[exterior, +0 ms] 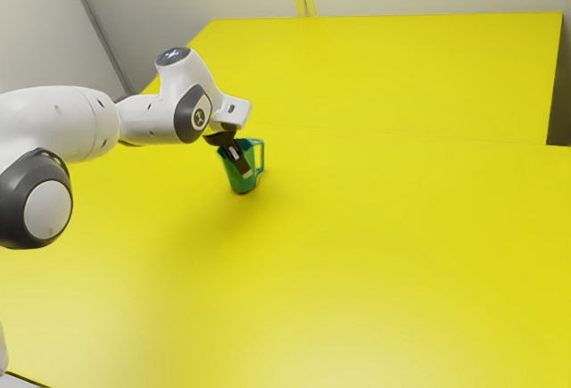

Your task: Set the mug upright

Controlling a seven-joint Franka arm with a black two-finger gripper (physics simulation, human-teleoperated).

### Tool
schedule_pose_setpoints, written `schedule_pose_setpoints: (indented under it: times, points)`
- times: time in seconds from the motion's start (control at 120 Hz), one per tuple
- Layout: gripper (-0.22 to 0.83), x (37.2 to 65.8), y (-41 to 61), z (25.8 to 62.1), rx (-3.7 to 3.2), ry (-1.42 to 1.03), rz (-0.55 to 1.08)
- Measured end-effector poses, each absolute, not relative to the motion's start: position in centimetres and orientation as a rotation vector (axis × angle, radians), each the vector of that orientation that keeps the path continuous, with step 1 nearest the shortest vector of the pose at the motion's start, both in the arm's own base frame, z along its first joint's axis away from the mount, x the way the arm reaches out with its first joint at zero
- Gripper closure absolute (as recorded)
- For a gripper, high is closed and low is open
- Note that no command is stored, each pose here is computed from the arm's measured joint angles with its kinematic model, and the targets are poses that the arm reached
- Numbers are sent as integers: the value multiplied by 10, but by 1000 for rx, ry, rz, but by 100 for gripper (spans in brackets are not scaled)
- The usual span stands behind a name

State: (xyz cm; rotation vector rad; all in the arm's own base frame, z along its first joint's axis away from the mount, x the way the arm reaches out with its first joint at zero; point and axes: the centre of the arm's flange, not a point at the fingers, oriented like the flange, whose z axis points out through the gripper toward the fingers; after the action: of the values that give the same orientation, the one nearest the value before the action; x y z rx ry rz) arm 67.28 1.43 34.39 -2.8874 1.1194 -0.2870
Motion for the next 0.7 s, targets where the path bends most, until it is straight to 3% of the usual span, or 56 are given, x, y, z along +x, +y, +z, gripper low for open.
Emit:
schedule_pose_setpoints:
  times: [0.133, 0.267, 0.392, 0.7]
  points:
    - [18, 672, 8, 358, -2860, 1147, -299]
    - [10, 667, 1, 403, -2829, 1160, -364]
    - [5, 652, 0, 460, -2834, 1138, -394]
    - [1, 597, 0, 609, -2874, 934, -227]
